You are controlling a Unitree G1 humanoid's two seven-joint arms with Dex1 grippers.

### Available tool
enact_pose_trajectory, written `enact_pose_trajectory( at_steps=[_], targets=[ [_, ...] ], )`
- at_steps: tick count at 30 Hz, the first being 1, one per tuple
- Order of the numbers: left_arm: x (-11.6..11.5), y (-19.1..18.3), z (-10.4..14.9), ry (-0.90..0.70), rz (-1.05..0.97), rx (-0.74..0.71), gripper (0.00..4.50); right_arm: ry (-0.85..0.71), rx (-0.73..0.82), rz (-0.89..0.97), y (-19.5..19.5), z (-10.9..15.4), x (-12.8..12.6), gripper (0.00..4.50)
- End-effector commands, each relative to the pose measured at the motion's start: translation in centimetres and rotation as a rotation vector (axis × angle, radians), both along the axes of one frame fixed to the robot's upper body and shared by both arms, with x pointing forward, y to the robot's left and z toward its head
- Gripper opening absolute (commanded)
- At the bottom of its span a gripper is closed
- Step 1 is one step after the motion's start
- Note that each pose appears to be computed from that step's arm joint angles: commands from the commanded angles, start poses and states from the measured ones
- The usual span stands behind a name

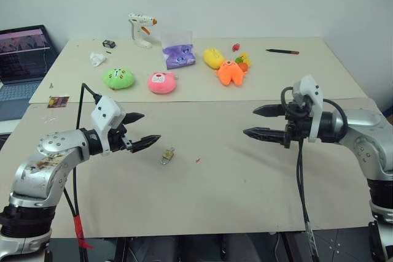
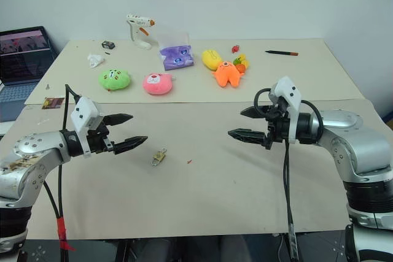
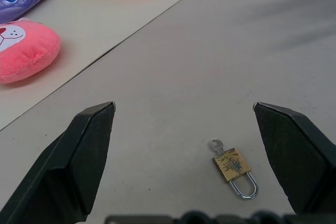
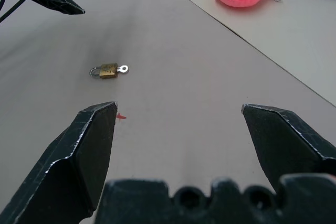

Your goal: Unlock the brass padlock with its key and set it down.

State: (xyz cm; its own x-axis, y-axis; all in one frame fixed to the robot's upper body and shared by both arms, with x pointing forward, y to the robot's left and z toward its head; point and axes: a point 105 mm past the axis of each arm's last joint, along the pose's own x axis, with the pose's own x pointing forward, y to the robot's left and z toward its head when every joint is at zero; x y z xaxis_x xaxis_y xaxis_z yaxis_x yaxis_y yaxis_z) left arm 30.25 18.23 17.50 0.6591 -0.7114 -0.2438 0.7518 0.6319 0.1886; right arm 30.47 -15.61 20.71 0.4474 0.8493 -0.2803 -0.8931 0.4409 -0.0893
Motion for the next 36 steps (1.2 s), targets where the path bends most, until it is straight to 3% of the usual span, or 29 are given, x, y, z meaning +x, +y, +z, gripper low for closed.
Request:
enact_pose_trajectory(
  at_steps=[1,4,13,17,25,36],
  targets=[
    [-0.1,-0.1,2.2,-0.063,0.008,-0.055,4.5,-0.04,0.007,0.017,0.3,1.0,-0.3,4.47],
    [-0.6,-0.6,2.5,-0.047,0.0,-0.132,4.5,-0.05,0.009,0.025,0.6,1.1,0.0,4.47],
    [-2.3,-0.2,2.3,-0.065,0.021,-0.18,4.5,-0.029,0.029,0.066,2.1,0.3,0.2,4.47],
    [-2.9,-0.5,-0.2,-0.026,0.15,-0.151,4.5,-0.021,0.03,0.077,2.9,-0.5,0.5,4.47],
    [-5.2,-2.2,-2.7,0.021,0.284,-0.193,4.5,0.011,0.038,0.117,3.9,-1.5,0.2,4.47],
    [-4.4,-4.8,-7.4,0.079,0.404,-0.157,4.5,-0.005,0.035,0.107,3.4,-1.7,0.6,4.47]
  ],
)
